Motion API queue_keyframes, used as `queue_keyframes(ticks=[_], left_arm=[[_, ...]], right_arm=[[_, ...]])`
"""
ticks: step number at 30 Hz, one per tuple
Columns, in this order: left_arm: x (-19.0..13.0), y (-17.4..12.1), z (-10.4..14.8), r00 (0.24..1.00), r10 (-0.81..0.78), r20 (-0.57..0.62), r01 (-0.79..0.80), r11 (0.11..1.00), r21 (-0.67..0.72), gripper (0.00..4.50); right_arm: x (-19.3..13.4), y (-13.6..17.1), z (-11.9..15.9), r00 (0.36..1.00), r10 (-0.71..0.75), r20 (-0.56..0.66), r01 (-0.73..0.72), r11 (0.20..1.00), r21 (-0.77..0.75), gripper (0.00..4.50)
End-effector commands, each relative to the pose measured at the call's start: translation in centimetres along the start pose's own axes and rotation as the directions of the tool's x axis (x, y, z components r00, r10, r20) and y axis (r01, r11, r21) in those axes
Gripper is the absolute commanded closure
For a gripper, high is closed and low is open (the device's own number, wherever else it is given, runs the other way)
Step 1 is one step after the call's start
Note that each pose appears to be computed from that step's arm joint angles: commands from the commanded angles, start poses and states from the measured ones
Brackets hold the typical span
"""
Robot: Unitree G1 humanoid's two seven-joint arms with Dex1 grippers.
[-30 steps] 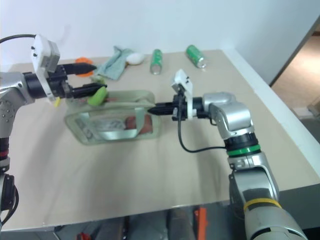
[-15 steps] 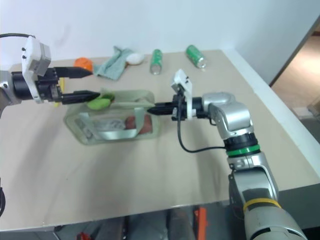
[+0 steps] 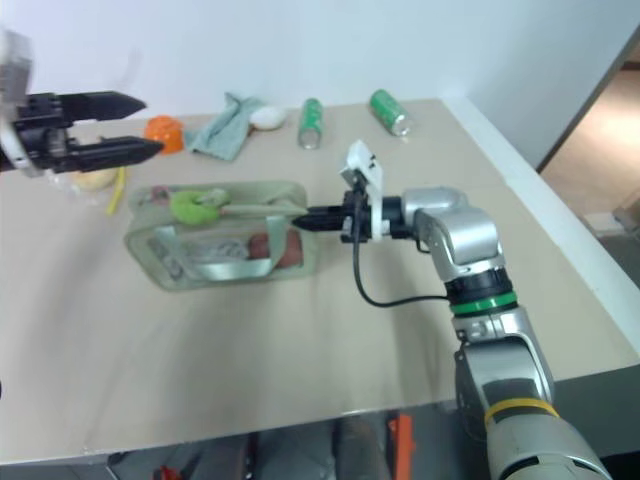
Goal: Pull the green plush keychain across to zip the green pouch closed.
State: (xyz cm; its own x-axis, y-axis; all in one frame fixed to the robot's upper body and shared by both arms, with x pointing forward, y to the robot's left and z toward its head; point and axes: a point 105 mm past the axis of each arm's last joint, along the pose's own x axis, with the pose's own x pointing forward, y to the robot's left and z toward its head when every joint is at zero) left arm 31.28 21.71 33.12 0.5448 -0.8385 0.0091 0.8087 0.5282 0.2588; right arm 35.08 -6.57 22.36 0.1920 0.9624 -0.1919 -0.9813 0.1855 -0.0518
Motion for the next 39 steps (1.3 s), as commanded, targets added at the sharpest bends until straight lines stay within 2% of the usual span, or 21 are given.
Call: queue_keyframes(ticks=[1, 7, 13, 19, 24, 27, 36, 39], left_arm=[[-2.8, -0.2, -0.3, 0.996, 0.056, 0.069, -0.049, 0.994, -0.099, 0.51], [-5.4, -3.1, -5.3, 0.997, 0.071, 0.009, -0.066, 0.967, -0.245, 0.51], [-5.9, -4.7, -9.0, 0.993, 0.099, -0.065, -0.116, 0.927, -0.356, 0.51], [-5.4, -4.8, -10.8, 0.989, 0.107, -0.103, -0.138, 0.916, -0.377, 0.51], [-4.4, -3.4, -11.2, 0.986, 0.144, -0.079, -0.163, 0.907, -0.388, 0.51], [-3.8, -2.3, -11.6, 0.980, 0.182, -0.084, -0.200, 0.903, -0.380, 1.26], [-2.9, -3.1, -10.8, 0.994, 0.110, -0.027, -0.112, 0.910, -0.400, 4.41], [-2.8, -3.2, -11.0, 0.992, 0.114, -0.047, -0.124, 0.910, -0.396, 4.49]], right_arm=[[0.2, 0.5, 0.9, 0.999, 0.022, 0.028, -0.021, 0.999, -0.029, 4.50], [0.3, 0.5, 0.6, 0.999, 0.026, 0.020, -0.026, 0.999, -0.026, 4.50], [0.4, 0.4, 0.7, 0.999, 0.030, 0.018, -0.029, 0.999, -0.024, 4.50], [0.4, 0.6, 0.9, 0.999, 0.039, 0.019, -0.038, 0.999, -0.031, 4.50], [0.1, 0.6, 1.1, 0.999, 0.031, 0.019, -0.030, 0.999, -0.035, 4.50], [0.0, 0.6, 1.1, 0.999, 0.028, 0.019, -0.027, 0.999, -0.035, 4.50], [-0.2, 0.5, 0.9, 1.000, 0.018, 0.016, -0.017, 0.999, -0.030, 4.50], [-0.2, 0.6, 0.7, 1.000, 0.018, 0.016, -0.018, 1.000, -0.023, 4.50]])
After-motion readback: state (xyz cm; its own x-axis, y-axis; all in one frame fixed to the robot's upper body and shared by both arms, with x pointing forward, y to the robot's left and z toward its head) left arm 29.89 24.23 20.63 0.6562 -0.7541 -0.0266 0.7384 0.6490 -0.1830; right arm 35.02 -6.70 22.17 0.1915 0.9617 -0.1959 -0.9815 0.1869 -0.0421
